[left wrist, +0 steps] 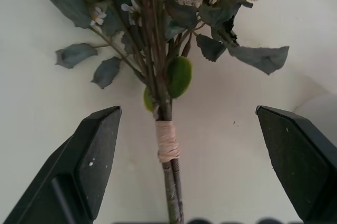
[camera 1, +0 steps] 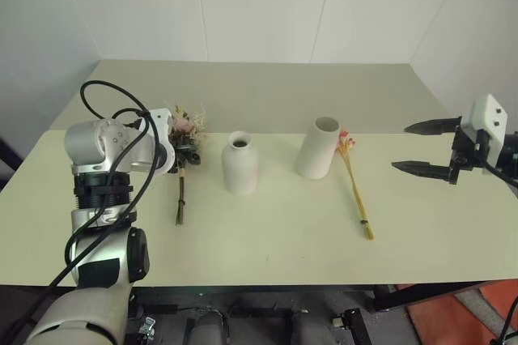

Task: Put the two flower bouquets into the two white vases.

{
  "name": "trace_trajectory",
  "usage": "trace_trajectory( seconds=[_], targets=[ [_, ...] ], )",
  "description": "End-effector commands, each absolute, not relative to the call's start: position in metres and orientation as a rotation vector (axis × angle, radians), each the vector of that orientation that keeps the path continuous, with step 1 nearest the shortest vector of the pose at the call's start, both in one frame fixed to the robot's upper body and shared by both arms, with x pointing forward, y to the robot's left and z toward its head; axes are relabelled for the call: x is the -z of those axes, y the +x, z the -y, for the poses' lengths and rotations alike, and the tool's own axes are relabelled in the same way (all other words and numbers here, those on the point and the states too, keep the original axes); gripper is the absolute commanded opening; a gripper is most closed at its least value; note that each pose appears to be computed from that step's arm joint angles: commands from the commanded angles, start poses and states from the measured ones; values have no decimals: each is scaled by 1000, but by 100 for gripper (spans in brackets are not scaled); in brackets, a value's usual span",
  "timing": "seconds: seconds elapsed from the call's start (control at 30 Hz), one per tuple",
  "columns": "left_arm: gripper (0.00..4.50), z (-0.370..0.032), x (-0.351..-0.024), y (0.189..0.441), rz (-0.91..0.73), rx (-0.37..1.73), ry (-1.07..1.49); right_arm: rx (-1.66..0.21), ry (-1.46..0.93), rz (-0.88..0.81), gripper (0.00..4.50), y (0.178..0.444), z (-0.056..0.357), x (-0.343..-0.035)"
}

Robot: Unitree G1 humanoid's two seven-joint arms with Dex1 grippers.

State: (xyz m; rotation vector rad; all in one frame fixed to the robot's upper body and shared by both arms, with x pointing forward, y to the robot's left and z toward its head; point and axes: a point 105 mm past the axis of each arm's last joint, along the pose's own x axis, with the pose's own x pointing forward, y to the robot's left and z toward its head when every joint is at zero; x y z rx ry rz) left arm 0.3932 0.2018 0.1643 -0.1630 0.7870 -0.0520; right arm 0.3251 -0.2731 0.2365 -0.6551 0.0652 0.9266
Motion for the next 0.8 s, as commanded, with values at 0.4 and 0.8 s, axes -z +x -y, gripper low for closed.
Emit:
trace_trajectory(
  seconds=[0.4,0.8],
  targets=[
    [286,-202,-146,402,-878,58,-186,-880,-664,10,450,310,277,-260],
    [11,-206,-151,410,-816,18,-221,-871,-663,-5,450,314,279,-260]
  ],
)
